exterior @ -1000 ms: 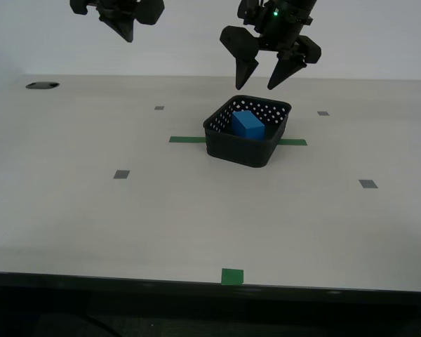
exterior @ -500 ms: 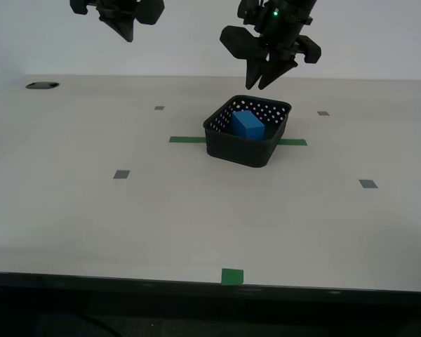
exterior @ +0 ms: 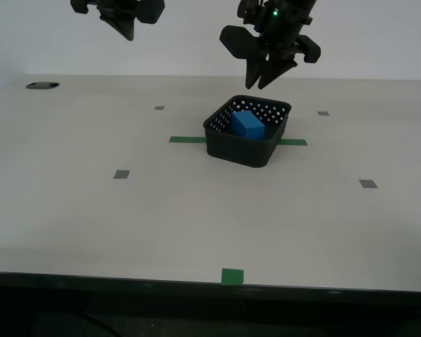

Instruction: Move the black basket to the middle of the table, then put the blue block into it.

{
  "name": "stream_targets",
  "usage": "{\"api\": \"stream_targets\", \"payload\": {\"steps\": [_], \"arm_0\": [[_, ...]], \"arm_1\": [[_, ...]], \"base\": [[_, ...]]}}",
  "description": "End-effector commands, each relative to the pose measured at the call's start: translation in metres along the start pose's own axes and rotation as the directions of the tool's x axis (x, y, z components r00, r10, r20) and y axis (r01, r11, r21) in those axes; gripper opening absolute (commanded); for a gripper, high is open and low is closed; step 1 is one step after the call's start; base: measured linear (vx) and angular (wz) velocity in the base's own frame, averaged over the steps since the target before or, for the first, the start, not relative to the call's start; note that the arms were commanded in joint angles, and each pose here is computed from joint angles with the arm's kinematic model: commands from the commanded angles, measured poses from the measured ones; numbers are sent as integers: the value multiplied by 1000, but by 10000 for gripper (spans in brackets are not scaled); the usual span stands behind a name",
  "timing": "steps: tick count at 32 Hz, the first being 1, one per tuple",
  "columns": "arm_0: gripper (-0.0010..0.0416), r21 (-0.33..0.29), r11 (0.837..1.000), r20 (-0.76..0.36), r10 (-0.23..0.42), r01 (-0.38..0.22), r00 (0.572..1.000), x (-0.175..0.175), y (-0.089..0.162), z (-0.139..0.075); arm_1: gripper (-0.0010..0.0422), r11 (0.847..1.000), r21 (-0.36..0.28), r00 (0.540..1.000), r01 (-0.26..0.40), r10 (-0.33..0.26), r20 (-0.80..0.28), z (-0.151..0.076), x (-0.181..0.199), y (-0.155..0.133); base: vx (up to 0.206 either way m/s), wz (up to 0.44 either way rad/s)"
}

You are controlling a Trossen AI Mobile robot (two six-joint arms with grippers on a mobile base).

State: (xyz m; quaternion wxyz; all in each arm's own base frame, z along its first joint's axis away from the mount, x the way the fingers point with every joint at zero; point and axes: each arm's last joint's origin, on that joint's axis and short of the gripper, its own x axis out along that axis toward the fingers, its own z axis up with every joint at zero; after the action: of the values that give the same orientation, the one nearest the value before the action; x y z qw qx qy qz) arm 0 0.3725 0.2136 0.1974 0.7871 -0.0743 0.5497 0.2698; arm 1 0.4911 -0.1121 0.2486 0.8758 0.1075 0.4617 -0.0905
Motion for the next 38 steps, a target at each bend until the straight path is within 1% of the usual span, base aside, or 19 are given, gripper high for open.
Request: {"api": "stream_targets", "payload": {"steps": [1,38], "arm_0": [[124,-1,1000,3,-1,1,1000,0,0,0],[123,-5,1000,20,0,0,1000,0,1,2]], "arm_1": [[0,1000,4,1000,1,-1,3,0,-1,0],[0,1000,4,1000,1,-1,4,1,-1,-1]], "base": [[0,0],[0,0]]}}
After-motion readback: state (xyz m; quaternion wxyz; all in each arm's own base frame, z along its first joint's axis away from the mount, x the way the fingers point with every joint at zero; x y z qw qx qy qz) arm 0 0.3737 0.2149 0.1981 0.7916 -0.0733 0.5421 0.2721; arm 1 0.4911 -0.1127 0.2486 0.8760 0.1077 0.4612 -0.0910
